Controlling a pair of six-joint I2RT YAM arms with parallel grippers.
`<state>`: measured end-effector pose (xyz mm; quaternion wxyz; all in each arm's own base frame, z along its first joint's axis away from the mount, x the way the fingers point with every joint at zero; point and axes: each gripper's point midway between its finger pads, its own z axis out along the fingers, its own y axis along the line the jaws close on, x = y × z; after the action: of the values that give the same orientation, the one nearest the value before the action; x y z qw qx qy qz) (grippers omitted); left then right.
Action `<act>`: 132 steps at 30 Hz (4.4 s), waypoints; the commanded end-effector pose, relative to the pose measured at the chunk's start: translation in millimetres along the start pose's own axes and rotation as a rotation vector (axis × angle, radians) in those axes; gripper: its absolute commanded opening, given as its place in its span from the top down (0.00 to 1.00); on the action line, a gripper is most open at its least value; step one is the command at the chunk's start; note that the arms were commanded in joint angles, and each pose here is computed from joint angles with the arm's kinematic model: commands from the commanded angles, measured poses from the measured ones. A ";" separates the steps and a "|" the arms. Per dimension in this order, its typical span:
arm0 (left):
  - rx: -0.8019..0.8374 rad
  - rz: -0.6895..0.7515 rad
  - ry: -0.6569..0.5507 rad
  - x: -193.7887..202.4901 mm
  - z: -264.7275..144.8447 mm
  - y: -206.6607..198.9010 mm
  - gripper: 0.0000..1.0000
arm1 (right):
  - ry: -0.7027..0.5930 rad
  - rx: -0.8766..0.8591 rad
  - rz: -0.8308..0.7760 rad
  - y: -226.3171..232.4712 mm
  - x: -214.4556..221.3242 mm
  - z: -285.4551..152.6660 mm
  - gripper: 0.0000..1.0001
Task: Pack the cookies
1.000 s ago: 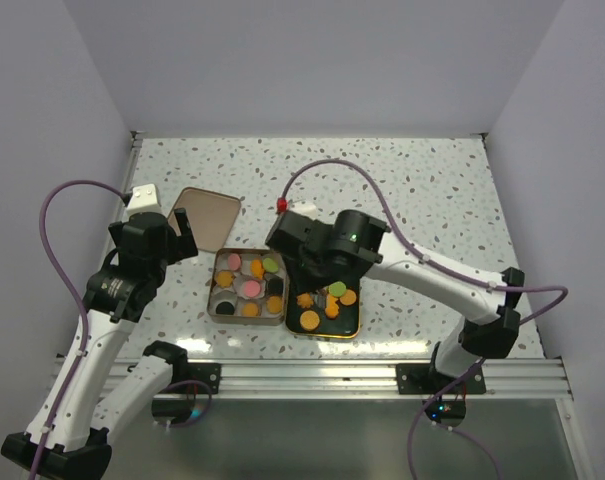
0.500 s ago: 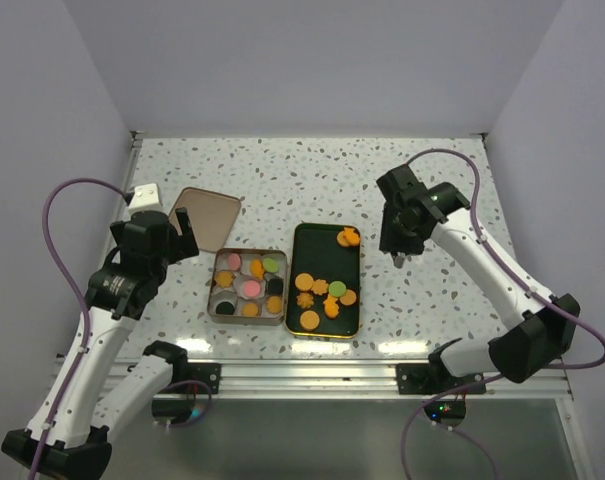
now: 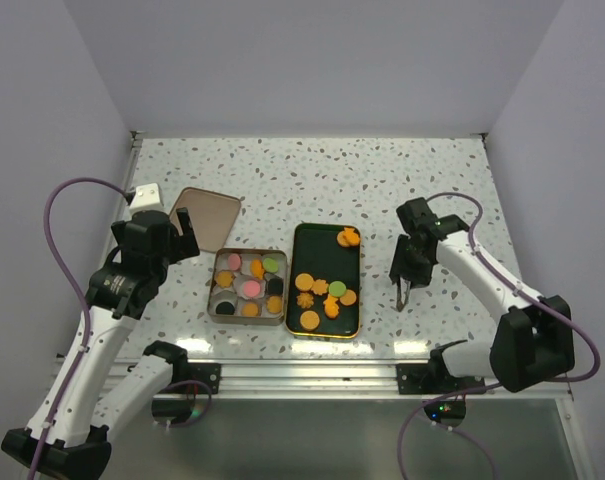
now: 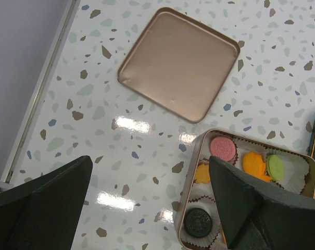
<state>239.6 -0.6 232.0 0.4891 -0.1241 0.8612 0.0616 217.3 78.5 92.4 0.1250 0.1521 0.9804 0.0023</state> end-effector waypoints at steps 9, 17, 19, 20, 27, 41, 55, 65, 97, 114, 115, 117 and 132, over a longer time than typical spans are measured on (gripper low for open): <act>0.019 -0.004 -0.051 -11.4 -2.0 -3.7 0.00 | 0.078 -0.027 0.112 -7.8 31.4 36.2 0.32; 0.018 -0.009 -0.058 -12.4 -4.0 -2.6 0.00 | 0.080 0.020 0.124 -14.8 30.3 39.9 0.16; 0.019 -0.011 -0.061 -13.2 -4.6 -2.7 0.00 | 0.059 0.023 0.125 -15.0 23.9 31.7 0.14; 0.016 -0.011 -0.062 -13.3 -4.6 -2.2 0.00 | 0.058 0.029 0.123 -16.3 23.5 26.9 0.14; 0.007 -0.017 -0.067 -13.5 -6.1 0.5 0.00 | -0.155 -0.045 0.115 -4.9 -30.1 -42.4 0.09; 0.114 0.132 0.102 -14.5 47.3 -55.9 0.00 | -0.155 -0.343 -0.121 93.8 -48.7 -87.2 0.09; 0.091 0.324 0.303 -2.3 182.6 -125.1 0.09 | -0.090 -0.400 -0.248 95.2 -21.6 -95.5 0.09; 0.140 0.305 0.436 66.1 223.6 -126.3 0.19 | -0.070 -0.349 -0.260 83.5 -17.3 -99.3 0.09; 0.107 0.140 0.468 47.5 209.5 -111.8 1.00 | -0.016 -0.338 -0.298 86.8 -14.7 -84.7 0.09; 0.886 -0.316 0.096 -126.0 -18.0 -177.5 1.00 | -0.006 -1.244 -0.192 217.2 -28.4 -240.3 0.04; 0.958 -0.330 0.076 -132.5 -38.1 -180.5 1.00 | 0.005 -1.294 -0.175 222.8 -30.1 -246.0 0.04; 1.146 -0.383 0.073 -141.2 -74.2 -192.2 1.00 | 0.022 -1.446 -0.162 234.3 -32.9 -265.3 0.02; 1.761 -0.713 -0.010 -221.8 -226.1 -175.7 1.00 | 0.123 -2.097 -0.208 262.6 -83.1 -321.5 0.02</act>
<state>245.0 -193.2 501.1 0.4098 0.0004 0.5732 -0.7096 319.5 335.7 376.7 0.1332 -0.0538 0.6255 0.7669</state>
